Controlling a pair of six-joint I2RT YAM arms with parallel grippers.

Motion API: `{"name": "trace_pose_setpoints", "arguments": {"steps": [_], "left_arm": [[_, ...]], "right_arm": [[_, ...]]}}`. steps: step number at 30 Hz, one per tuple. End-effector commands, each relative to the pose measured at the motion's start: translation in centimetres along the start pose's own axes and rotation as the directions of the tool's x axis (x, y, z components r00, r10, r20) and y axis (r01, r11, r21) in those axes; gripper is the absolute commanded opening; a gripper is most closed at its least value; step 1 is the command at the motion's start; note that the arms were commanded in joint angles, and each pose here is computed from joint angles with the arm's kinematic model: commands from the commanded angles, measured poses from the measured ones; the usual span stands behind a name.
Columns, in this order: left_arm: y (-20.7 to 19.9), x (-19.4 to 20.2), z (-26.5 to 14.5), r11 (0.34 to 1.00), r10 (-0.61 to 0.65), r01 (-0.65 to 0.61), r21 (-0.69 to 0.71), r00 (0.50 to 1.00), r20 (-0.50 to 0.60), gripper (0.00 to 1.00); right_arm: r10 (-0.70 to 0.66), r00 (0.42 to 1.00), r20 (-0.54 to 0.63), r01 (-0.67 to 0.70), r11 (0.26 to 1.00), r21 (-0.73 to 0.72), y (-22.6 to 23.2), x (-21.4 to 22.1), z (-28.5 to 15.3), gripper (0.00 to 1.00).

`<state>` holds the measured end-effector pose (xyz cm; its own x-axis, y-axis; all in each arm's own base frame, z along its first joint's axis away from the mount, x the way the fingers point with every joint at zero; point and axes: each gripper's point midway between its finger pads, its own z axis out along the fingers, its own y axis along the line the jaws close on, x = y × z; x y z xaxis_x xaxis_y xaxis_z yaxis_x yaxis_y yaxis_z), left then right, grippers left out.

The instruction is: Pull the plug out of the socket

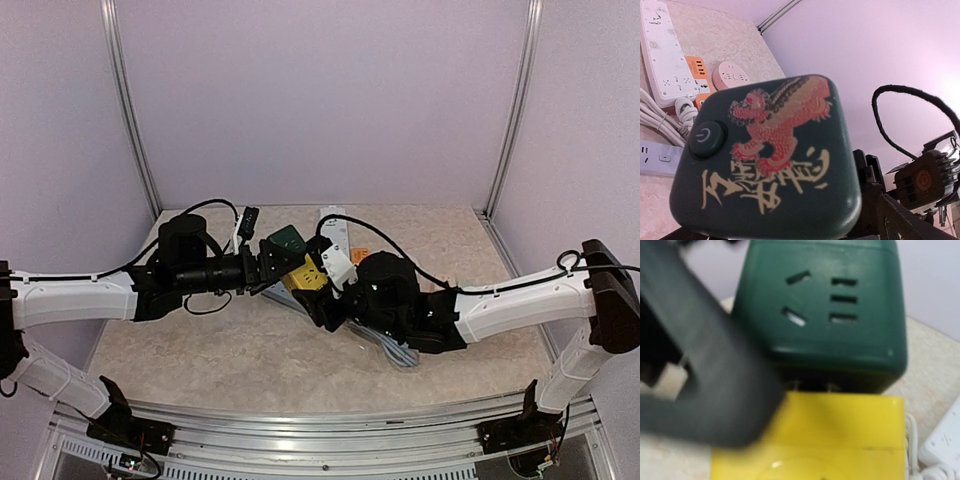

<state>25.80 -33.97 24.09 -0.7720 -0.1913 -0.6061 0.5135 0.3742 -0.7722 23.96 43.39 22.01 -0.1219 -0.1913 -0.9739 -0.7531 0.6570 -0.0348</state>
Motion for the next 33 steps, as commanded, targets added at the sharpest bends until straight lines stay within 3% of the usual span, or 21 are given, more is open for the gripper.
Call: {"name": "trace_pose_setpoints", "arguments": {"steps": [1, 16, 26, 33], "left_arm": [[-0.7, -2.2, -1.4, 1.000, 0.023, -0.023, 0.000, 0.997, 0.079, 0.99], [1.2, -3.9, -3.1, 0.998, -0.031, 0.038, -0.049, 0.992, 0.122, 0.99], [1.3, -3.7, -3.0, 0.998, -0.039, 0.044, -0.046, 0.993, 0.115, 0.71], [1.2, -3.4, -2.4, 0.998, -0.045, 0.049, -0.034, 0.995, 0.092, 0.81]], "right_arm": [[0.008, 0.998, 0.058, -0.009, 1.000, 0.018, -0.5, -1.9, -1.4, 0.00], [-0.008, 0.997, 0.083, 0.016, 0.996, -0.090, 1.3, -2.2, -2.7, 0.00], [-0.011, 0.998, 0.062, 0.016, 0.997, -0.072, 1.3, -1.9, -2.1, 0.00], [-0.017, 0.998, 0.057, 0.020, 0.998, -0.066, 1.3, -1.9, -1.8, 0.00]]}}
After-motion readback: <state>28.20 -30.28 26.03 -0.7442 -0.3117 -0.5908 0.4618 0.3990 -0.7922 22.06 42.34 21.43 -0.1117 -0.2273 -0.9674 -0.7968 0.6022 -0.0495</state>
